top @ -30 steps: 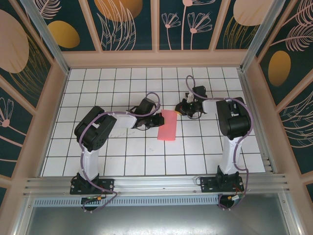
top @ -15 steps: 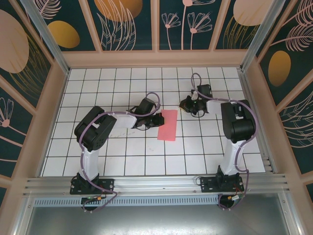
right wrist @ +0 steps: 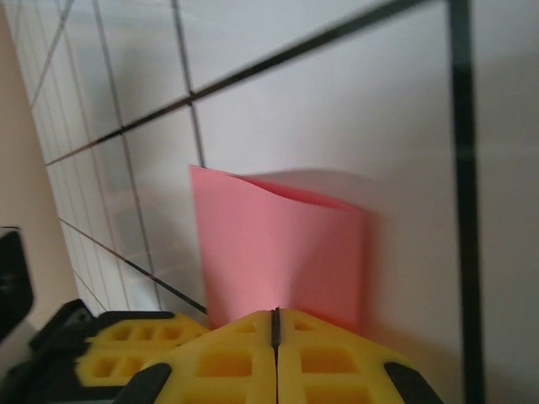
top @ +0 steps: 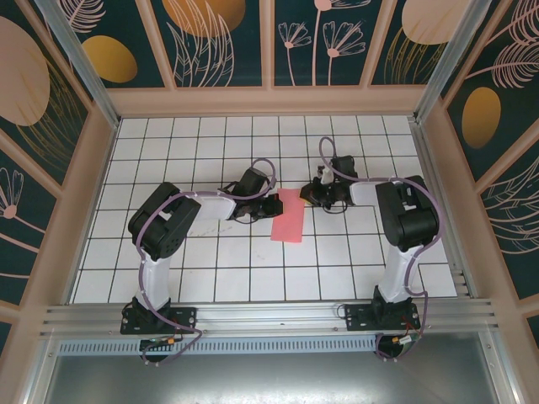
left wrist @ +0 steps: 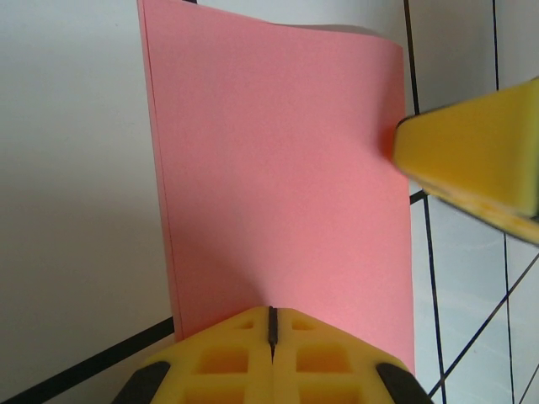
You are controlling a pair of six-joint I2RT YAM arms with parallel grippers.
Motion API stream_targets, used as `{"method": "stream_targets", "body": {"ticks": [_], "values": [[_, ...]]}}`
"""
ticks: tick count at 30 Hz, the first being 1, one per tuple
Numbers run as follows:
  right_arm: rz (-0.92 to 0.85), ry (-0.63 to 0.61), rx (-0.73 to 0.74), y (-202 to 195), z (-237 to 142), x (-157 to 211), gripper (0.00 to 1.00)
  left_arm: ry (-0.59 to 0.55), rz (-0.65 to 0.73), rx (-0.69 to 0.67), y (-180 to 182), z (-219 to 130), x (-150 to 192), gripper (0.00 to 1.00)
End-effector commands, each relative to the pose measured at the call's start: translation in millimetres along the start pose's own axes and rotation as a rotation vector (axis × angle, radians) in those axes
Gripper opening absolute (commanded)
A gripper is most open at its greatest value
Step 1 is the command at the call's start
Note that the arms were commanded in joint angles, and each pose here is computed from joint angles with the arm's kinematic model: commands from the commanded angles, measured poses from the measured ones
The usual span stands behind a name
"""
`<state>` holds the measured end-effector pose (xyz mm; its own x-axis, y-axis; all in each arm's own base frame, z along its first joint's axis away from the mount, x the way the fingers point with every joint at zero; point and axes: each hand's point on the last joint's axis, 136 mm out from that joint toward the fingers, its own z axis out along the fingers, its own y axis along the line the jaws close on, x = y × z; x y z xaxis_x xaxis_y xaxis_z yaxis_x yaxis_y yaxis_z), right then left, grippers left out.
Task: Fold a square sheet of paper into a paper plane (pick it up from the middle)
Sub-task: Fold the square sheet of paper in half at the center of the table.
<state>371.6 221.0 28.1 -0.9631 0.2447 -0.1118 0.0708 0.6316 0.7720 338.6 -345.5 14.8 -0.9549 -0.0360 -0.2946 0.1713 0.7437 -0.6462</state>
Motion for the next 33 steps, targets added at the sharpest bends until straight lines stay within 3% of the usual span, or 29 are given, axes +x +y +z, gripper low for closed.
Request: {"method": "stream_targets", "body": {"ticks": [1, 6, 12, 15, 22, 28, 33], "values": [[0.004, 0.012, 0.052, -20, 4, 8, 0.08, 0.153, -0.078, -0.160, 50, 8, 47, 0.00], [-0.031, 0.028, 0.087, -16, 1, 4, 0.09, 0.155, -0.081, -0.154, 49, 9, 47, 0.00], [-0.078, 0.000, -0.056, 30, -22, 3, 0.10, 0.153, -0.081, -0.154, 48, 10, 46, 0.00], [-0.077, 0.027, -0.087, 35, -22, 18, 0.10, 0.154, -0.081, -0.153, 48, 11, 46, 0.00], [-0.034, 0.064, -0.065, 9, -10, 43, 0.10, 0.155, -0.080, -0.149, 47, 10, 46, 0.00], [-0.011, 0.080, 0.037, -22, -2, 52, 0.10, 0.154, -0.080, -0.151, 47, 10, 46, 0.00], [-0.048, 0.070, 0.040, -8, -9, 44, 0.10, 0.151, -0.079, -0.147, 45, 9, 44, 0.00]]}}
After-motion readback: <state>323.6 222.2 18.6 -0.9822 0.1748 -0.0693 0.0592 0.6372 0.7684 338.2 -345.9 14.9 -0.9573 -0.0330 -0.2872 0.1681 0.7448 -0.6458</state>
